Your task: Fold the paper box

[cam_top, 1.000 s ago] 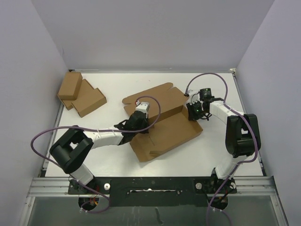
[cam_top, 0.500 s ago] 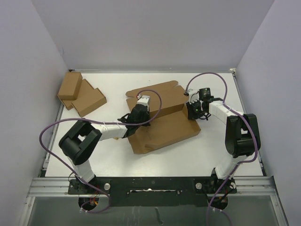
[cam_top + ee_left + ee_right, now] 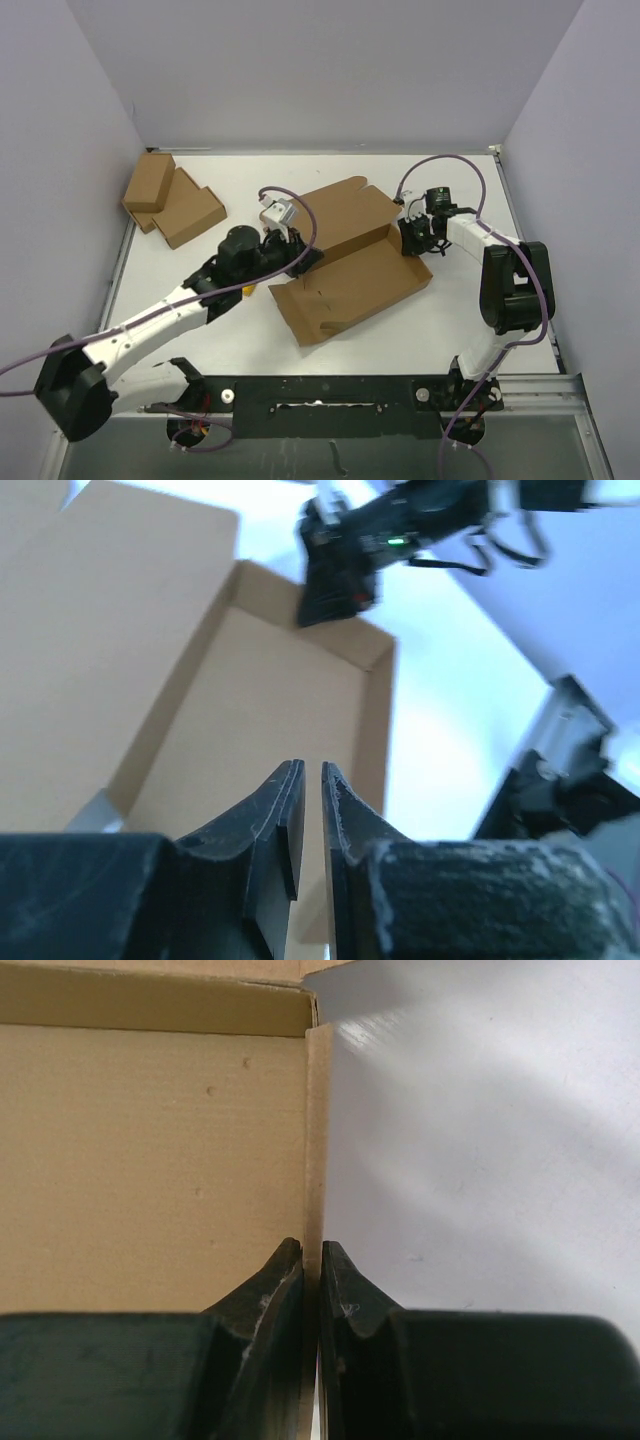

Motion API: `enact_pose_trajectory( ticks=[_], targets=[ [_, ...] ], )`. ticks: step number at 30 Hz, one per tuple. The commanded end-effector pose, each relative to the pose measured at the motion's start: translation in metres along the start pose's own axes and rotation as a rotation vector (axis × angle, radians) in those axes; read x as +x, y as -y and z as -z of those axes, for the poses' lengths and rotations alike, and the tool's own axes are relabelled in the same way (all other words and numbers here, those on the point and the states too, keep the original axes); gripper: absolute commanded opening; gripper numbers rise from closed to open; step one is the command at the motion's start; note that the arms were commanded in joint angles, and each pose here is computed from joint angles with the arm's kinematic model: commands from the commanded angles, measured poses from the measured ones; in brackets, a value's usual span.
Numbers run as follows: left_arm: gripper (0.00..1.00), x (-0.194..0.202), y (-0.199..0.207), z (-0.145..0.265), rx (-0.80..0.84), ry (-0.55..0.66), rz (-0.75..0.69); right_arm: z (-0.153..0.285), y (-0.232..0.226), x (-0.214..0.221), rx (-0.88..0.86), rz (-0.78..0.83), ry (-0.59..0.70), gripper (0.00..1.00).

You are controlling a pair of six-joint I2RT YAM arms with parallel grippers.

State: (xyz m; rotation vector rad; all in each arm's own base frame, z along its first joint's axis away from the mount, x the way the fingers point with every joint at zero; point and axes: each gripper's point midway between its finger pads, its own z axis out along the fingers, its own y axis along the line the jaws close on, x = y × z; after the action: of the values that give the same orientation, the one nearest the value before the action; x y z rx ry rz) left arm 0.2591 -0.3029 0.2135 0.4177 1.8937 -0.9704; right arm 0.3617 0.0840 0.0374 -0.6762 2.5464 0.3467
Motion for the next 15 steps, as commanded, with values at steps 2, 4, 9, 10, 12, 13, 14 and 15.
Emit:
enact_pose_trajectory(
  ticks=[2,4,9,10,12,13,14,15],
  targets=[
    [0.09,0.048,0.039,0.046,0.188,-0.155,-0.009,0.016,-0.004,-0.024,-0.017,0.025,0.086,0.04],
    [0.02,0.07,0.046,0.06,0.229,-0.202,-0.019,0.017,-0.003,-0.024,-0.017,0.022,0.088,0.04],
    [0.0,0.12,0.073,0.078,0.309,-0.296,-0.067,0.017,-0.002,-0.024,-0.017,0.019,0.089,0.04],
    [0.0,0.128,0.074,0.077,0.291,-0.308,-0.085,0.017,-0.002,-0.024,-0.018,0.019,0.089,0.04],
    [0.0,0.142,0.069,0.072,0.227,-0.336,-0.115,0.016,-0.003,-0.024,-0.024,0.019,0.089,0.04],
    [0.0,0.147,0.062,0.068,0.187,-0.355,-0.123,0.016,-0.004,-0.024,-0.025,0.02,0.09,0.04],
    [0.0,0.152,0.055,0.063,0.142,-0.375,-0.13,0.016,-0.004,-0.024,-0.027,0.021,0.09,0.04],
    [0.0,0.155,0.047,0.059,0.096,-0.394,-0.141,0.016,-0.004,-0.024,-0.03,0.022,0.091,0.04]
  ],
)
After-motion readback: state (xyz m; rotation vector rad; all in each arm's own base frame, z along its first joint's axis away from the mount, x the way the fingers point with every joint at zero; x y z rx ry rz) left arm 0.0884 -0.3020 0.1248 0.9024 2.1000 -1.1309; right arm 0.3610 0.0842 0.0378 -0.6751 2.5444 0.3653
